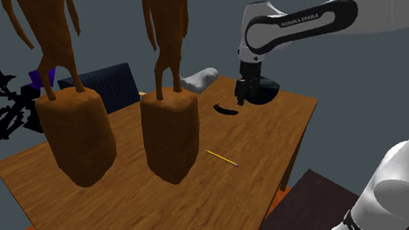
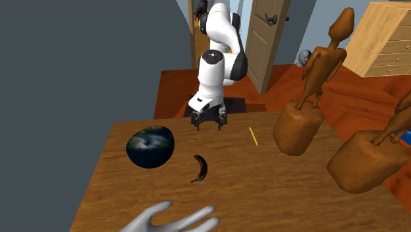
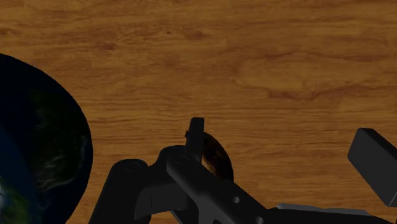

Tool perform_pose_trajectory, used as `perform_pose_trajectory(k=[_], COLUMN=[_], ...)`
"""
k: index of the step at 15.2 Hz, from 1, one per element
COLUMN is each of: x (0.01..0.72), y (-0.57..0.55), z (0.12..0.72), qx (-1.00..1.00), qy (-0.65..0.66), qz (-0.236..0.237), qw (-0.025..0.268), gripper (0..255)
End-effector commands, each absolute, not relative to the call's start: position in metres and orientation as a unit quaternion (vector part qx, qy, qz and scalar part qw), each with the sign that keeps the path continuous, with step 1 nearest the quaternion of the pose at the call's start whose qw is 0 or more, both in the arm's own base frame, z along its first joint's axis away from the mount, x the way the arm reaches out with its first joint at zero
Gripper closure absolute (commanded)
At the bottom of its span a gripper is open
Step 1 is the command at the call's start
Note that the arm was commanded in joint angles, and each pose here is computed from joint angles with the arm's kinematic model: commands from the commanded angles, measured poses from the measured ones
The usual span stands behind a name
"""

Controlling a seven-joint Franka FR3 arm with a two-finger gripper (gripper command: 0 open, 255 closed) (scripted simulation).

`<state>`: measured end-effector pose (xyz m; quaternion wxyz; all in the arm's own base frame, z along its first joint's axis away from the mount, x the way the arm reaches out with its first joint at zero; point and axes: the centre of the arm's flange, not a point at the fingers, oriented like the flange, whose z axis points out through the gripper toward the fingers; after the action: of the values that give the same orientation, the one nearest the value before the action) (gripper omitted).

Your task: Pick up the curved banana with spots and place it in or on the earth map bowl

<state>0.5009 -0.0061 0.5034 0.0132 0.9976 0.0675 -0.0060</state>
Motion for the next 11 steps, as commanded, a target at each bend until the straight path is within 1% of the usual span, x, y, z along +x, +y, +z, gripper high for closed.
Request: perform_pose_trajectory(k=[1,9,11], x=[0.527,0.624,0.631], y=[-0.008,-0.018,-0.019], z=[0.491,0.449,0.441], qx=[0.998,0.997,0.997], qy=[0.069,0.073,0.074], qz=[-0.006,-0.007,-0.007], qw=[0.011,0.002,0.002], gripper=[0,0,0])
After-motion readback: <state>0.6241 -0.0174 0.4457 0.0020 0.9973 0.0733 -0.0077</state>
